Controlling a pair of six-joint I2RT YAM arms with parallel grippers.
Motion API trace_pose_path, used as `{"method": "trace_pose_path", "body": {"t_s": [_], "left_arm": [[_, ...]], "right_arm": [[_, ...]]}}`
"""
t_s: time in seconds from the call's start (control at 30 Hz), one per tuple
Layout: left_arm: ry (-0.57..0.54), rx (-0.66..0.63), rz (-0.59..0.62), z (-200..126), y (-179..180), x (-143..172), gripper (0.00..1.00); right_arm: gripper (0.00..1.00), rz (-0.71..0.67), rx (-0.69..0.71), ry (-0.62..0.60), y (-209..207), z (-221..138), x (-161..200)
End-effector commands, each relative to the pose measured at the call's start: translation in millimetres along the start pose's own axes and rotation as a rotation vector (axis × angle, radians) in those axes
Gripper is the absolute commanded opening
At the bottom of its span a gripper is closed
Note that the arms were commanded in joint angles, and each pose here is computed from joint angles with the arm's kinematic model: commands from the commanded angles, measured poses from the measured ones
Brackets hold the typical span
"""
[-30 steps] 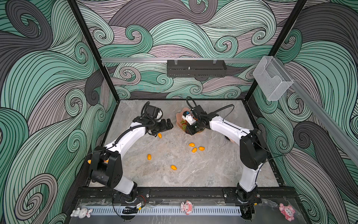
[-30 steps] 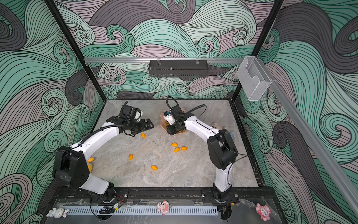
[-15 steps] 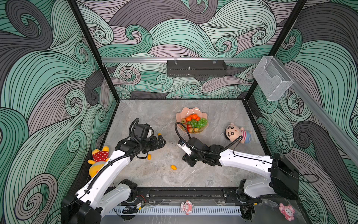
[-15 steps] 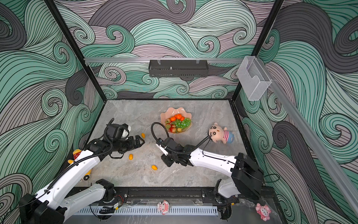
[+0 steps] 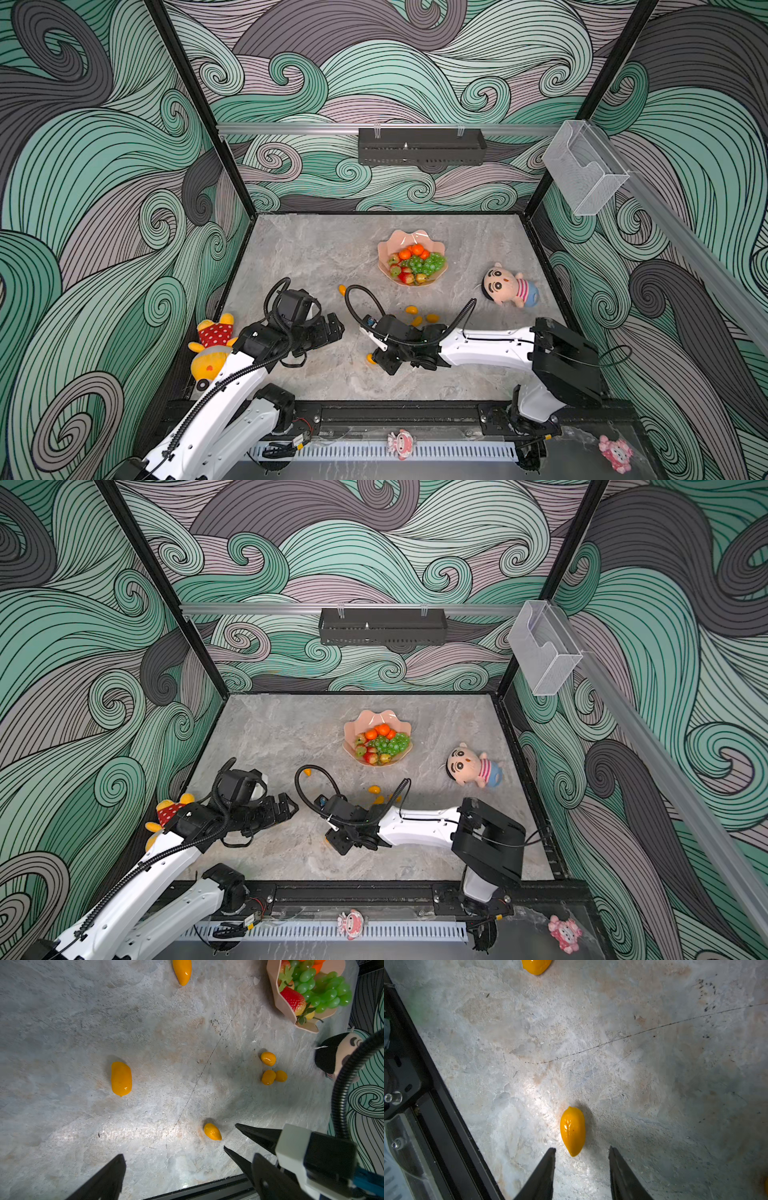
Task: Arrange fruit in a fruit bowl
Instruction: Pick up the fruit from the bottom-center of the table.
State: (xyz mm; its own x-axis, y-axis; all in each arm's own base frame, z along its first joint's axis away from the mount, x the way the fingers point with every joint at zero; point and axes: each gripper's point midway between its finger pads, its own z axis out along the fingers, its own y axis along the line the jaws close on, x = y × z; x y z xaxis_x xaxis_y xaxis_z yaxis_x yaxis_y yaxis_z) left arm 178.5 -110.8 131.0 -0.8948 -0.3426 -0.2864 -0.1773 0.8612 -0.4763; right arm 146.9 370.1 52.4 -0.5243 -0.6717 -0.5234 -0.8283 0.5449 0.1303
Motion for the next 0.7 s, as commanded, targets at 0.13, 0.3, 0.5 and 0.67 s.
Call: {"method": "trace_pose_path", "body": {"t_s": [0.13, 0.3, 0.5, 0.67], "left_arm": [[0.0, -0.02, -0.017, -2.3, 3.7, 1.8, 0.98], [0.004, -0.02, -0.019, -1.1, 4.1, 2.9, 0.98], [0.001, -0.015, -0.02, -1.1, 3.6, 2.5, 0.98], [0.0, -0.012, -0.018, -1.4, 2.9, 2.2, 0.98]], "right_arm": [[0.4, -0.005, -0.065, 0.013, 16.9, 11.2, -7.3], [0.37, -0.017, -0.068, 0.056, 20.2, 20.0, 0.5], [0.33, -0.021, -0.051, 0.077, 18.4, 24.8, 6.5], [0.32, -0.019, -0.019, 0.096, 13.2, 29.0, 10.5]]}}
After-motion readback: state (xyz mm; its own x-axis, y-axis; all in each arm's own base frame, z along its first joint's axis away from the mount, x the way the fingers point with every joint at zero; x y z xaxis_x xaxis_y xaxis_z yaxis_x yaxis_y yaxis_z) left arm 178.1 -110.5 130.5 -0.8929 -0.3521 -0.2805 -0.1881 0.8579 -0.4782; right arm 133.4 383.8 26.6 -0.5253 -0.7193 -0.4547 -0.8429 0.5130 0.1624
